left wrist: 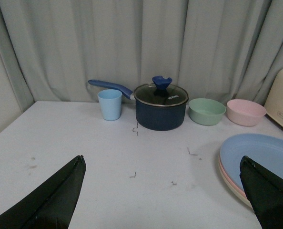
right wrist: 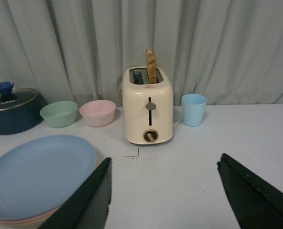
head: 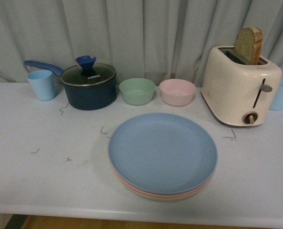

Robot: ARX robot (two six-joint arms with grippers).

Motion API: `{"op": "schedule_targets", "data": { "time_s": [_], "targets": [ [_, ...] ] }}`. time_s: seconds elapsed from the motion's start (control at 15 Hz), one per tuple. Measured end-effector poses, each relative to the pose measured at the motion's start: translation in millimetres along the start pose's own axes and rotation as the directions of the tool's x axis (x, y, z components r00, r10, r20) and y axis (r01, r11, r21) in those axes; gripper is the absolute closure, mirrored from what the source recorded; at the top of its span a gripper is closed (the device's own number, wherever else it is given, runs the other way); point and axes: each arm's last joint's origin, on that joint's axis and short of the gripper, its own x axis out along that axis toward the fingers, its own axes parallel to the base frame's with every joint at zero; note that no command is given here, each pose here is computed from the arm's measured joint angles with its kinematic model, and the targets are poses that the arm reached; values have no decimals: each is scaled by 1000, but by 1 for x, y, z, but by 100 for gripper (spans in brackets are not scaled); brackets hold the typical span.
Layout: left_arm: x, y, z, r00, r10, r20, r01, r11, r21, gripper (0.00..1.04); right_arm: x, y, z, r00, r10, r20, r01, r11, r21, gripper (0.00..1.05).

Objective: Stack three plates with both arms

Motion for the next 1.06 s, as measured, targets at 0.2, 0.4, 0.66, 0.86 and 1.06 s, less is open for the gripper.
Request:
{"op": "schedule_targets", "data": {
  "time_s": [0.2,0.4,0.66,0.86,1.06],
  "targets": [
    [0,0,0,1000,0,0,0,1000,0,7,0,0,0,1000,0,0,0,1000,0,5],
    [0,0,0,1000,0,0,0,1000,0,7,0,0,0,1000,0,0,0,1000,0,6],
    [0,0,0,1000,0,0,0,1000,0,7,0,0,0,1000,0,0,0,1000,0,6],
    [0,0,0,1000,0,0,0,1000,0,7,0,0,0,1000,0,0,0,1000,0,6],
    [0,0,0,1000,0,0,0,1000,0,7,0,0,0,1000,0,0,0,1000,0,6]
  ]
}}
